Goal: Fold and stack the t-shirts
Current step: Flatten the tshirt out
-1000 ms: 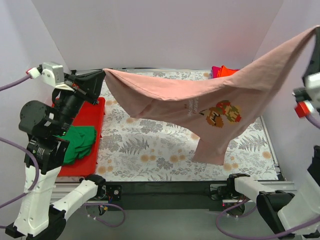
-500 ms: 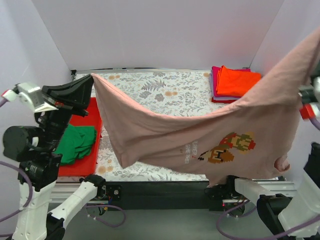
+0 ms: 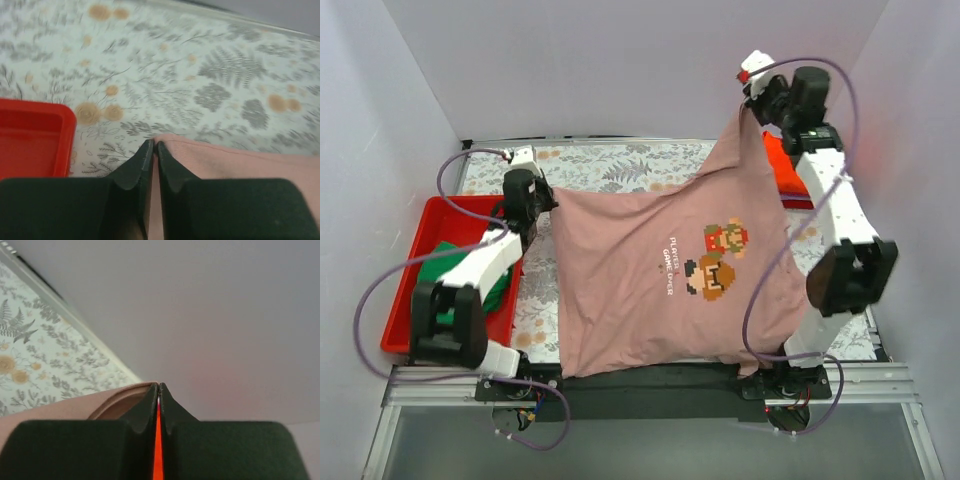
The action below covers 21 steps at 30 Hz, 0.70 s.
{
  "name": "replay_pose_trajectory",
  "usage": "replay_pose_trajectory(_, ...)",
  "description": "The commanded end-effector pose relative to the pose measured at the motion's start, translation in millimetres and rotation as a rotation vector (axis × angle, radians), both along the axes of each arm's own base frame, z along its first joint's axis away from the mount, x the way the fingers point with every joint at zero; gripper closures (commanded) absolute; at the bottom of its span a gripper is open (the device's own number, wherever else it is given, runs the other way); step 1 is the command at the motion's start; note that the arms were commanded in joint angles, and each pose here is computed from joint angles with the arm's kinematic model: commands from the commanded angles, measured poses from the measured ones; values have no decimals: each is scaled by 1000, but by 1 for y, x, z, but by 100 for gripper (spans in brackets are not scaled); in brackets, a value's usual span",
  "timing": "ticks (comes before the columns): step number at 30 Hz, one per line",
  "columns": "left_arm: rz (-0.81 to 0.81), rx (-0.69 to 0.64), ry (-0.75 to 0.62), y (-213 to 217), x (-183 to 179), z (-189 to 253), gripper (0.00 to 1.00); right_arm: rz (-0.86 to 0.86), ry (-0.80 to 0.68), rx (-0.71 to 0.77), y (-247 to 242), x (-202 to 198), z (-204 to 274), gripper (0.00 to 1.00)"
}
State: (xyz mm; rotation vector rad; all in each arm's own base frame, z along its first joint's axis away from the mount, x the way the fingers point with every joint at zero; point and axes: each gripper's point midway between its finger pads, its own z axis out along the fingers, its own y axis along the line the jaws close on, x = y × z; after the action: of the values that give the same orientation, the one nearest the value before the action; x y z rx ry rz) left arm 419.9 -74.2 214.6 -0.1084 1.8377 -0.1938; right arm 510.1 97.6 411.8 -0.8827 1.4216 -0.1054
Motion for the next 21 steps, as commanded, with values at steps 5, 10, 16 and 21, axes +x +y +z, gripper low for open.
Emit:
replay_pose_trajectory(5, 160, -280, 286, 59, 105, -44, 34, -246, -76, 55, 32, 87, -57, 24)
replay_pose_trajectory(10, 54, -285, 199, 47, 110, 8, 31, -244, -45, 89, 19, 67, -57, 23)
replay_pose_trajectory(16, -242, -318, 178, 0, 48, 43, 32, 73, 202, 11, 27, -13, -91, 20)
replay_pose_trajectory(21, -415, -420, 297, -34, -29, 32, 34, 274, 530, -101, 24, -116, -166, 15)
